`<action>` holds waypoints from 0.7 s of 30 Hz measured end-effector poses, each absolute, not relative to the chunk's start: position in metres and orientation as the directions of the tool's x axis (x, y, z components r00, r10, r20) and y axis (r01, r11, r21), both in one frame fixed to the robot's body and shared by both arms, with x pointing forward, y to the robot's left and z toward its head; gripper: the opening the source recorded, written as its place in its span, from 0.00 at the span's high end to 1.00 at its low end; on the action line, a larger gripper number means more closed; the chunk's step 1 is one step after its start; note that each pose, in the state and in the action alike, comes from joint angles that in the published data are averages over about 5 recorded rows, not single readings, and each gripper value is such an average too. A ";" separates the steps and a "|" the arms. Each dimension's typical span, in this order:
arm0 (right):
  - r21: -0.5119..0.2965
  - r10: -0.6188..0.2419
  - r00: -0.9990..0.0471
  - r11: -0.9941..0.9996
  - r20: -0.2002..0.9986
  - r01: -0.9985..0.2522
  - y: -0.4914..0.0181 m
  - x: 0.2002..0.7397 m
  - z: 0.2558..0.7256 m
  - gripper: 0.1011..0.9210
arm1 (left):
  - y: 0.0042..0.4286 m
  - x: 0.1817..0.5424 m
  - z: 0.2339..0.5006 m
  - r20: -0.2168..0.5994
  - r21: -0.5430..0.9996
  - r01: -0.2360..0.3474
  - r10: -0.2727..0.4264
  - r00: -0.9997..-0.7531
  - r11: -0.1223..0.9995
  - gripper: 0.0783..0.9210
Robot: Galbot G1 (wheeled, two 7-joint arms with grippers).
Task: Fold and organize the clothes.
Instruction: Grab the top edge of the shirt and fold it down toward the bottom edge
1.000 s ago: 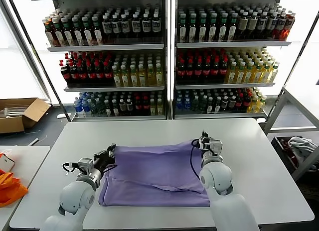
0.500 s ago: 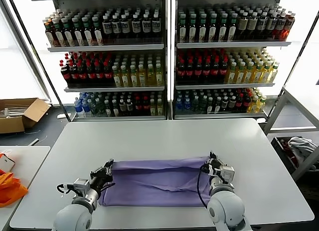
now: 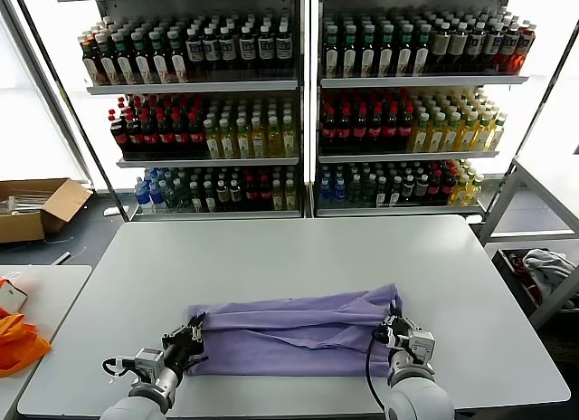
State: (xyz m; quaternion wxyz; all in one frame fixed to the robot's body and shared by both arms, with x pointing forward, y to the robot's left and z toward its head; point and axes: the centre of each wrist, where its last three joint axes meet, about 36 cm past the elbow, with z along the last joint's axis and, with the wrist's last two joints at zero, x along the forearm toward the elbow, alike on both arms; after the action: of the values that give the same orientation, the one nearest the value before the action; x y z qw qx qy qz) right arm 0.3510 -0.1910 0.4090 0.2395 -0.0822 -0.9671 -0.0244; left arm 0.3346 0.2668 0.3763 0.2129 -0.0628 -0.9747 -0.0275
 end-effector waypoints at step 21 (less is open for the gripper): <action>-0.029 0.154 -0.862 0.987 0.484 0.160 -0.200 0.338 0.401 0.37 | 0.254 0.318 0.397 0.344 0.051 0.143 0.117 -0.932 0.988 0.43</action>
State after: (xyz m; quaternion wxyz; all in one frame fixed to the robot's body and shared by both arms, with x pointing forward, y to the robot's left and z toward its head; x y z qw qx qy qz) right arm 0.3382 -0.1997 0.4010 0.2502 -0.0815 -0.9647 -0.0060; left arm 0.3180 0.2539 0.3974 0.1724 -0.0662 -0.9821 -0.0378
